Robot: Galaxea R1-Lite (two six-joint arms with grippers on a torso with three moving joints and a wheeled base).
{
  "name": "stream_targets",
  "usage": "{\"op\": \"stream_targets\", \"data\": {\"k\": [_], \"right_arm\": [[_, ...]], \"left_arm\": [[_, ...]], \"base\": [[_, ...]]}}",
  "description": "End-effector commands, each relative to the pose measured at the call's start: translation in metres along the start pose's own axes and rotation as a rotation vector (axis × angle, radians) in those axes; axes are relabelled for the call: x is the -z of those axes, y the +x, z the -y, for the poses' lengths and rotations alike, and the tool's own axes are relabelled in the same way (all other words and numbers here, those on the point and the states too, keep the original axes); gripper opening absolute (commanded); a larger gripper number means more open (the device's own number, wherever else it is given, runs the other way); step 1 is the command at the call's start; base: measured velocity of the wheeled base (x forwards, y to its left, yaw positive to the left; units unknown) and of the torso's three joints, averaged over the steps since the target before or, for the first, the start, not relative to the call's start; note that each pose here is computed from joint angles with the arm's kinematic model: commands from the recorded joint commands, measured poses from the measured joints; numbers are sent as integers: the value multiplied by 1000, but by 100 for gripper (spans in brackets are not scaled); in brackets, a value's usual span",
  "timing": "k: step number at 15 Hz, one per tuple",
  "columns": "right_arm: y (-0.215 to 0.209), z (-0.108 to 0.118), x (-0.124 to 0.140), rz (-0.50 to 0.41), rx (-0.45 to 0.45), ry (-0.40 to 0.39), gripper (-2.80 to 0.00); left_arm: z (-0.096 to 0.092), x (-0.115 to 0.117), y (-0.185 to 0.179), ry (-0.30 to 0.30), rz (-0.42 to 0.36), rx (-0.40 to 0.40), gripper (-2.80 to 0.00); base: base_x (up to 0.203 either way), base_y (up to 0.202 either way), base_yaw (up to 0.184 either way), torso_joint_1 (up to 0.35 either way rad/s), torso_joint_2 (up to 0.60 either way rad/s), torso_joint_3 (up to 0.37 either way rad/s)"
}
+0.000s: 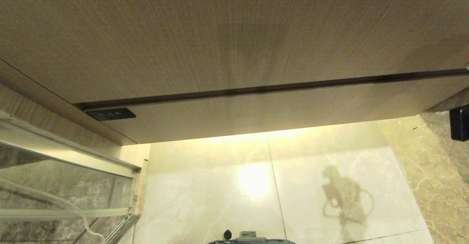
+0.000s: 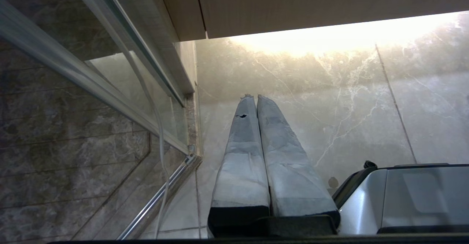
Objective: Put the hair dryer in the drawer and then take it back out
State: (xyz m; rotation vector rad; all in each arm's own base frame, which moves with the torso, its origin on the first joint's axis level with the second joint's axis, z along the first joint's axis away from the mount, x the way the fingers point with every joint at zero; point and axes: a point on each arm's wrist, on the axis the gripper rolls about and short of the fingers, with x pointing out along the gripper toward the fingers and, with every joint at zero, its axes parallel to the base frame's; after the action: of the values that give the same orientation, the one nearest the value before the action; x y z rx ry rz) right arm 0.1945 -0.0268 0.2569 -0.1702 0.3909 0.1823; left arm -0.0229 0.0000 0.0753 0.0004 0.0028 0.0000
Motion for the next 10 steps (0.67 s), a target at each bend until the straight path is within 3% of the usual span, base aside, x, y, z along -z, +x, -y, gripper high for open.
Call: {"op": "stream_targets", "data": {"k": [1,6,10], "right_arm": [[-42,-25,13,74,-12,-12,-280],[-108,-74,127,186,-12,1,-280],[-115,-91,203,269,9,21,-280]], "left_arm": [[0,0,0,0,2,0,-280],[0,0,0,0,0,0,-280],[0,0,0,0,1,0,-280]], "base": [[0,0,0,0,0,0],[0,0,0,0,0,0],[0,0,0,0,0,0]]}}
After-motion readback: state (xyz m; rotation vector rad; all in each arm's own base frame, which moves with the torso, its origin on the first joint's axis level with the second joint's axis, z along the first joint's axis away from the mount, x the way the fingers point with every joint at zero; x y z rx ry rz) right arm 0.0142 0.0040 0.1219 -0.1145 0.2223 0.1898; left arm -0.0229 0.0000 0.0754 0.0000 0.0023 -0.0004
